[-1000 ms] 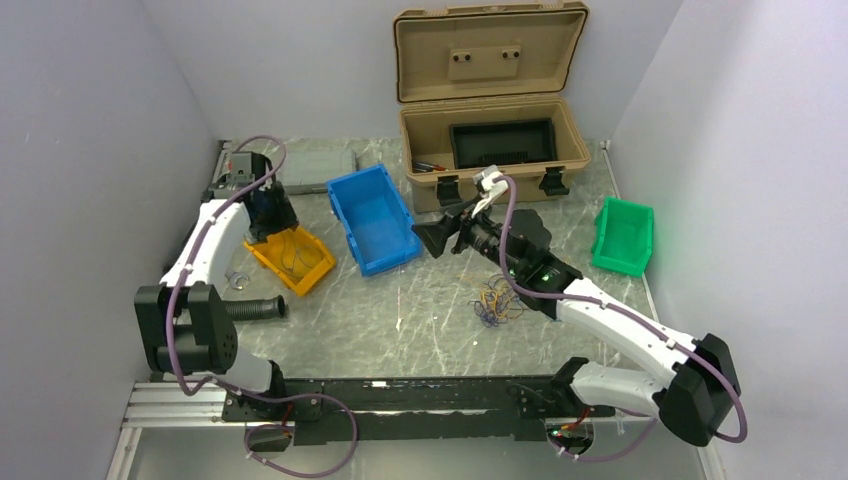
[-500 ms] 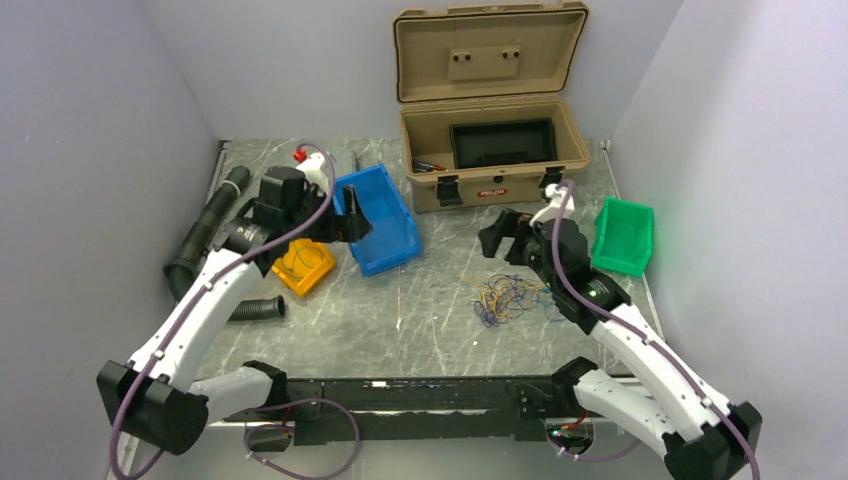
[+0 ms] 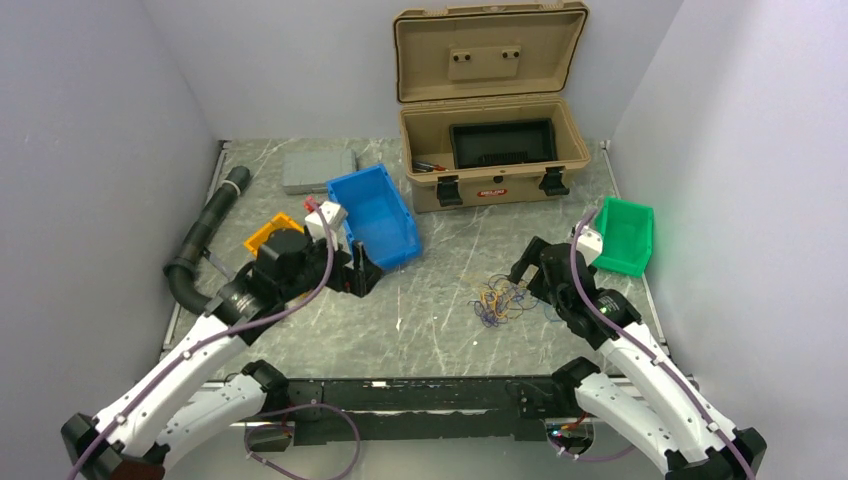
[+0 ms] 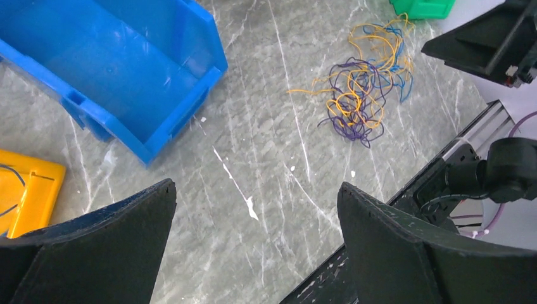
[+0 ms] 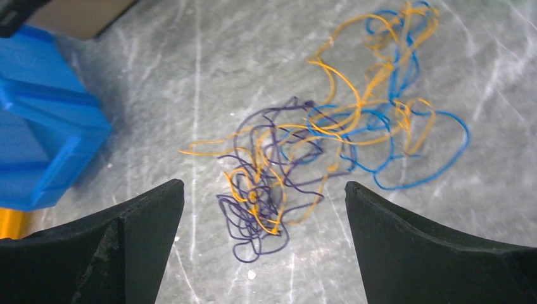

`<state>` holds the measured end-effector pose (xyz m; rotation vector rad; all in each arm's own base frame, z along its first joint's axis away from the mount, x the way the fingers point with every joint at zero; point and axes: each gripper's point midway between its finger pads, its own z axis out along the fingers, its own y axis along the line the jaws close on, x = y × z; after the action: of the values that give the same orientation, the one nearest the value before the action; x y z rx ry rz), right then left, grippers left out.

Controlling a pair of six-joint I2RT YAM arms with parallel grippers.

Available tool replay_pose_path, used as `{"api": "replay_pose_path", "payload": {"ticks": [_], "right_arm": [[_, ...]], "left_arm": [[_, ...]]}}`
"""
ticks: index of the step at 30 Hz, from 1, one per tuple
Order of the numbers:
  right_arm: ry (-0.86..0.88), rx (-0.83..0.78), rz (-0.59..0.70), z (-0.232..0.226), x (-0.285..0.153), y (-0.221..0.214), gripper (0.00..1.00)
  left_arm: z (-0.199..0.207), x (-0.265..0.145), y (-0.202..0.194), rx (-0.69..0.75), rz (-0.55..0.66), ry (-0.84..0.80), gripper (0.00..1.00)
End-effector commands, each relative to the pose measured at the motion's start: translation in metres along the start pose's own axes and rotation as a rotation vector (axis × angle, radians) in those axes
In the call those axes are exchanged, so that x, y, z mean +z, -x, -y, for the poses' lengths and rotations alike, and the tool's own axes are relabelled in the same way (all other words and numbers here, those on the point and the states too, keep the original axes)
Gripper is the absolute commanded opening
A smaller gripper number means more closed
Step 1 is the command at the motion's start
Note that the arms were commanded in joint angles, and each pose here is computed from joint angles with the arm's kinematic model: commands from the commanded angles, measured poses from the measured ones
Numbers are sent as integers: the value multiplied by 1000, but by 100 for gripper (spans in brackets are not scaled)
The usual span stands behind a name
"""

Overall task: Untangle the cables
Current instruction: Untie the cable.

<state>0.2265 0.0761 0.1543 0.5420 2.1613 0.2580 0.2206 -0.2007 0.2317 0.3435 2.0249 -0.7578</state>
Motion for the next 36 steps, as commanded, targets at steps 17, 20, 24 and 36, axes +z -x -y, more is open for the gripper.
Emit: {"api": "replay_pose_path", "payload": {"ticks": [17,20,24,36], "right_arm": [[-54,27,-163,12,25,-49,89],[-44,13,-185,7,30,-52,88],[-47,27,-166,5,38,-50,82],[-115,19,-130,8,65,-49,53]], "left_arm": [[53,-11,-28,102,104,-237,99],[64,-4,-31,119,89,-255,99],[83,7,-34,141,61,-287,99],[122,35,-50,209,16,-377,99]]}}
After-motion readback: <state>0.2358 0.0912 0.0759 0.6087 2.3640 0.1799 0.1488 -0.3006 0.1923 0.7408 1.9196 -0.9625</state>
